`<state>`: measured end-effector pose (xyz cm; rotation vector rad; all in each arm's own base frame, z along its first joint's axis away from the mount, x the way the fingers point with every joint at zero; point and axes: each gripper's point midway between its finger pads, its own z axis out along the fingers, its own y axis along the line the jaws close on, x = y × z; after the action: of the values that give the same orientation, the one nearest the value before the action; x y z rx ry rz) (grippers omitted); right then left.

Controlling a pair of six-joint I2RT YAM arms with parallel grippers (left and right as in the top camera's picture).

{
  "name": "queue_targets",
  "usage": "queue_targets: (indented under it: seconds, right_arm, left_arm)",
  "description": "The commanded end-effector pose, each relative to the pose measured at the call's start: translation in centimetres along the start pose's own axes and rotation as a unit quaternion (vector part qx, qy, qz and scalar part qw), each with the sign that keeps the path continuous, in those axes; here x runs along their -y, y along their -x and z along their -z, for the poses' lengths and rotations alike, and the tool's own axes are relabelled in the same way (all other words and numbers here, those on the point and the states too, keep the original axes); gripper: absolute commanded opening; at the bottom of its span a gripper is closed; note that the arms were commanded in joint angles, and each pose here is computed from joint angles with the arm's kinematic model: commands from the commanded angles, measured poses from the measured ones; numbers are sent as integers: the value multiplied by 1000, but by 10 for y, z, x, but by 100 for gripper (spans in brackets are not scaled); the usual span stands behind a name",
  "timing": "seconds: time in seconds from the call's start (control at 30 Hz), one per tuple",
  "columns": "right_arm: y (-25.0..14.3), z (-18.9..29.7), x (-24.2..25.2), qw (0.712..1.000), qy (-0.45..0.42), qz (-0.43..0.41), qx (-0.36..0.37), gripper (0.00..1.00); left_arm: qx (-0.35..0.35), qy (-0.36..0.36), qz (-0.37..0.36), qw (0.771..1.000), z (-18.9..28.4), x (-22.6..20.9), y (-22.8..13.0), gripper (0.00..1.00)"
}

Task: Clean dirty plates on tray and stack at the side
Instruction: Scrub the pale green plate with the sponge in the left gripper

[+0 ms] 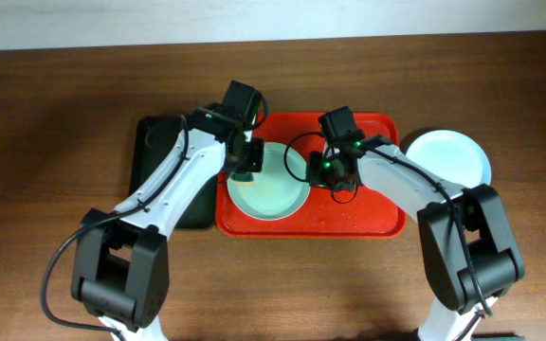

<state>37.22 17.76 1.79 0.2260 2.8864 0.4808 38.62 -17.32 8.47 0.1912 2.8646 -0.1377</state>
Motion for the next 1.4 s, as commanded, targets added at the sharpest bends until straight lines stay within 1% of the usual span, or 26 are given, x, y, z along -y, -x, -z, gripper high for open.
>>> queue_targets:
  seconds: [0.0,0.1,0.17,0.2,0.3,0.43,0.53,0.67,0.77,0.9,1.03,1.13,1.2,1.3,1.37]
  right_arm:
    - [-5,-3,6,1000,-16,0,3,31]
    - [-2,-4,3,1000,-10,4,11,30]
    - [-1,-4,1,1000,-8,5,14,16]
    - [-1,-4,0,1000,-6,5,12,4]
    - [-4,-4,-3,1000,5,5,5,4]
    - [-9,-5,-10,1000,8,13,1,4]
    - [-13,-6,-15,1000,9,21,-1,4]
    - [-14,-7,-16,1000,3,26,2,4]
    - [-12,-7,-13,1000,-4,27,6,4]
    - [-12,-7,-13,1000,-4,27,7,4]
    - [-12,-7,-13,1000,-4,27,6,4]
    - [-13,-7,-13,1000,-5,27,5,4]
    - [-14,-7,-12,1000,-7,26,3,4]
    - [-15,-7,-11,1000,-7,26,1,4]
    - [-15,-7,-11,1000,-7,26,1,4]
  left_arm:
    - [-17,1,5,1000,-16,-3,-13,0]
    - [-16,1,5,1000,-22,-3,-16,0]
    - [-21,3,5,1000,-24,-4,-20,0]
    - [-25,7,5,1000,-26,-6,-23,0]
    - [-24,19,5,1000,-29,-11,-24,0]
    - [-9,15,5,1000,-33,-10,-20,0]
    - [2,11,30,999,-42,-10,-20,0]
    - [6,11,31,999,-53,-11,-25,0]
    - [7,35,54,998,-55,-21,-29,0]
    - [-8,41,82,996,-60,-25,-42,0]
    - [-20,46,81,995,-68,-28,-53,0]
    - [-38,48,81,995,-83,-28,-60,0]
    - [-58,26,82,995,-96,-21,-68,0]
    - [-95,-71,88,989,-108,13,-77,0]
    - [-111,-165,89,976,-98,46,-76,0]
